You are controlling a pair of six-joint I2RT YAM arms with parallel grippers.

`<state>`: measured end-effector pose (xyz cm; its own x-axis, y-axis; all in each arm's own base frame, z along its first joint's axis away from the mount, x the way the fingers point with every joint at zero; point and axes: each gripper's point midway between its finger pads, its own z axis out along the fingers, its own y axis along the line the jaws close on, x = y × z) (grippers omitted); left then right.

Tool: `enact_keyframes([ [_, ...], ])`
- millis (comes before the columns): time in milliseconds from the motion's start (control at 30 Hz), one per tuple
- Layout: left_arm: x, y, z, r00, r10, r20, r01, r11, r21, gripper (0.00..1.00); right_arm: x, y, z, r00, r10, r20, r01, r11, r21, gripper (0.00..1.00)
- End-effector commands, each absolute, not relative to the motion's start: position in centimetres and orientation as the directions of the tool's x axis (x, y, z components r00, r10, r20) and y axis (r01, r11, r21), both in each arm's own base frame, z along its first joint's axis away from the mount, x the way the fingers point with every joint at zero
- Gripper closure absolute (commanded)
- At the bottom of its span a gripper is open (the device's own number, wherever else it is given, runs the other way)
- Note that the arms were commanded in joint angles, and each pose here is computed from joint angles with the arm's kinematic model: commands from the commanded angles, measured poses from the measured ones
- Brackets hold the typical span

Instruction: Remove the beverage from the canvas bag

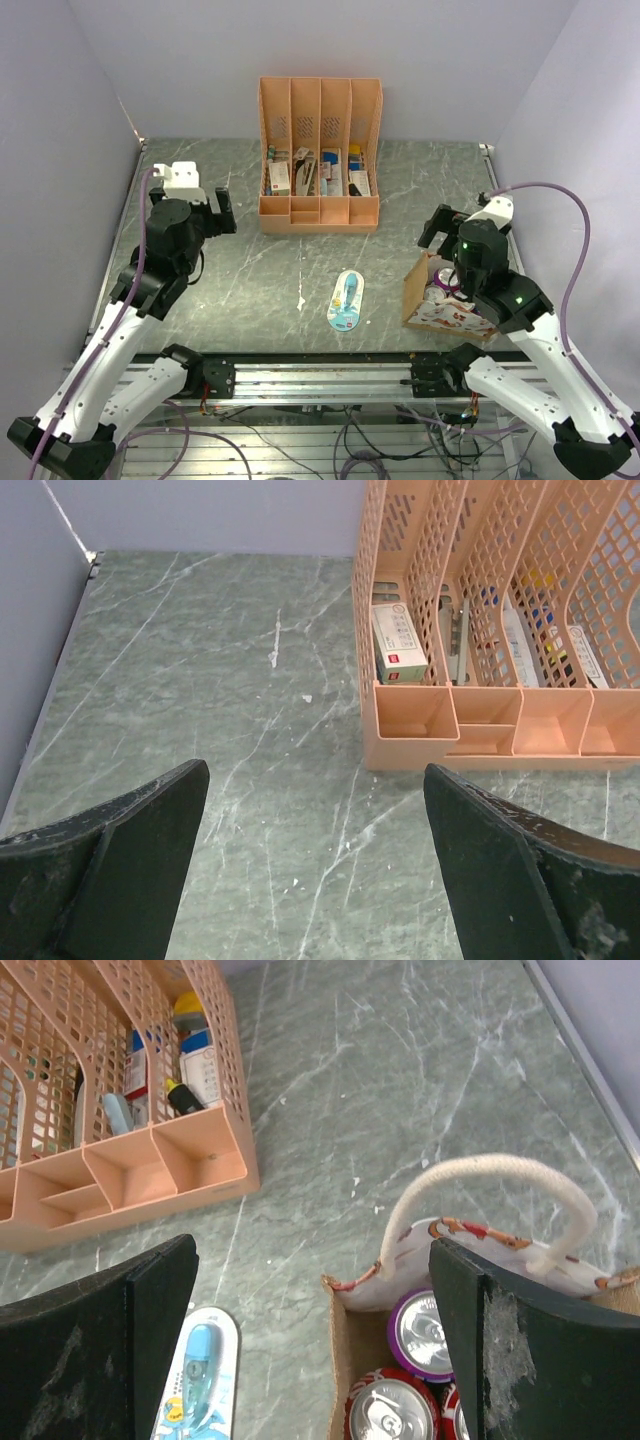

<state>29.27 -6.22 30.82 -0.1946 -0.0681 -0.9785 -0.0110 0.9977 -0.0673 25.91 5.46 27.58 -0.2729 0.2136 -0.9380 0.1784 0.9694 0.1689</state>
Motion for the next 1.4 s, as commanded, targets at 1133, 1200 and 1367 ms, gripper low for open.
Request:
enact_keyframes([
  [1133, 29.5, -10.5, 32.3, -0.121, -0.043, -0.992, 0.277, 0.958, -0.075, 0.02, 27.6, 1.4, 20.9, -0.095, 0.464, -0.881, 0.639, 0.707, 0.303, 0.13],
  [1200, 29.6, -10.5, 32.2, -0.123, -0.039, -0.992, 0.273, 0.959, -0.072, 0.02, 28.0, 1.2, 20.7, -0.08, 0.46, -0.884, 0.654, 0.694, 0.301, 0.15],
  [1367, 29.7, -10.3, 32.0, -0.129, -0.034, -0.991, 0.264, 0.962, -0.068, 0.02, 29.6, 1.6, 20.5, -0.084, 0.441, -0.894, 0.635, 0.715, 0.293, 0.21],
])
